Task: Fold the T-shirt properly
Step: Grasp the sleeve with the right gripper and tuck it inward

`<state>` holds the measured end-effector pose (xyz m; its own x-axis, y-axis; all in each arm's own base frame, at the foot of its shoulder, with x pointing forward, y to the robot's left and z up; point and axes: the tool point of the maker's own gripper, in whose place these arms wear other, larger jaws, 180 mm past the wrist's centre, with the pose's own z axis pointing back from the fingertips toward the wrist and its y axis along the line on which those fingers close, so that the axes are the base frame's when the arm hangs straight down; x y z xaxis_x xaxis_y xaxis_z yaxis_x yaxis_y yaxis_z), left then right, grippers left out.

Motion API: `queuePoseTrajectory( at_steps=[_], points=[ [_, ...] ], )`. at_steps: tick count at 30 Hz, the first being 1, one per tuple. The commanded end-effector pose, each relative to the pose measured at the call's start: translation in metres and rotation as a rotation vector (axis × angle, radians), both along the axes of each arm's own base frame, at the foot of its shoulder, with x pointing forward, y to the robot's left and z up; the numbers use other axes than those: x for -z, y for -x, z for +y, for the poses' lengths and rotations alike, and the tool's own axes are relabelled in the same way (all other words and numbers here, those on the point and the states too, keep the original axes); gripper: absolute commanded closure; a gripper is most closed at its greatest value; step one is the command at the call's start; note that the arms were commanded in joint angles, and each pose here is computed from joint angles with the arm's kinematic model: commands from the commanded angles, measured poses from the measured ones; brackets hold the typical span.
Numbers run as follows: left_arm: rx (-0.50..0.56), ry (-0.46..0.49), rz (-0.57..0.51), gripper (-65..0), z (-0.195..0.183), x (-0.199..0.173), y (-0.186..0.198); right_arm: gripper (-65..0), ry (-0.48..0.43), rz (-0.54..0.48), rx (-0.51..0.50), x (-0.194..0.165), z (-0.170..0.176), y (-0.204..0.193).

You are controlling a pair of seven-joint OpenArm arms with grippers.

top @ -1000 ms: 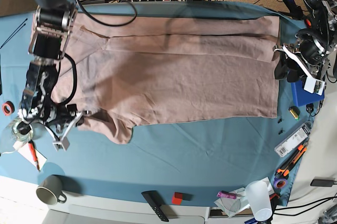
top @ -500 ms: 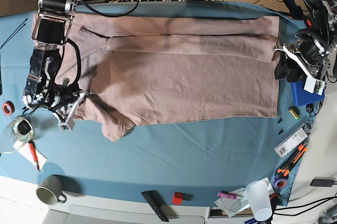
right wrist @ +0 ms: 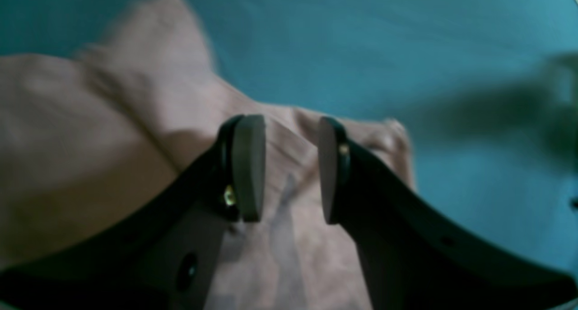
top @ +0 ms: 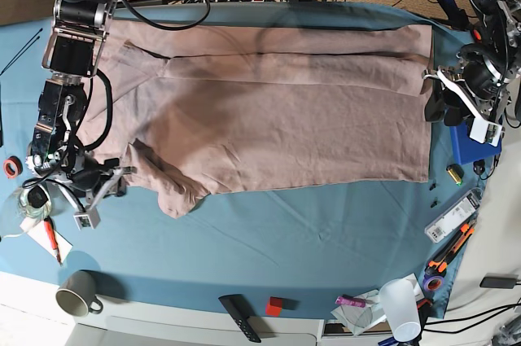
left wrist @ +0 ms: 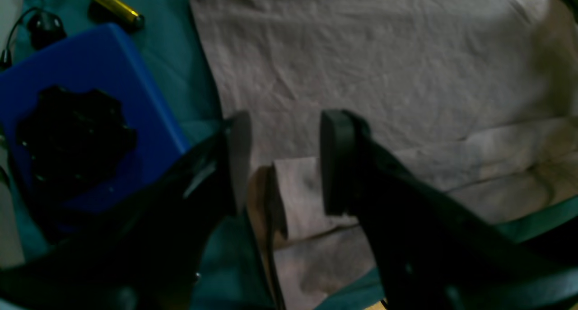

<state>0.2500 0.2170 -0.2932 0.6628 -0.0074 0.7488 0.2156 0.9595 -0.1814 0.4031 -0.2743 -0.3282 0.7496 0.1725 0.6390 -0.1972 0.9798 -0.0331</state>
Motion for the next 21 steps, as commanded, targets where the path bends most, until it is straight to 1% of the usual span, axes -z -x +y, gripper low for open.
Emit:
queuePoseTrajectory(
  at_steps=[1,6,11,19,20,21],
  points=[
    [0.006,-0.007,-0.036,-25.6,0.001,-0.01,-0.004,-20.1,0.006,-0.051,0.007,-0.016,-0.006,-0.01],
    [0.006,-0.006,-0.037,-25.6,0.001,-0.01,-0.004,-20.1,-0.041,-0.028,0.04,0.009,-0.012,-0.009],
    [0.006,-0.007,-0.036,-25.6,0.001,-0.01,-0.004,-20.1,-0.013,0.002,0.074,0.033,-0.025,-0.005],
    [0.006,-0.006,-0.038,-25.6,0.001,-0.01,-0.005,-19.9,-0.007,0.004,0.076,0.035,-0.027,-0.004],
    [0.006,-0.006,-0.038,-25.6,0.001,-0.01,-0.005,-18.6,-0.006,0.01,0.076,0.036,-0.027,-0.004],
    [0.006,-0.006,-0.038,-25.6,0.001,-0.01,-0.005,-14.8,-0.005,0.018,0.076,0.037,-0.027,-0.002]
  ],
)
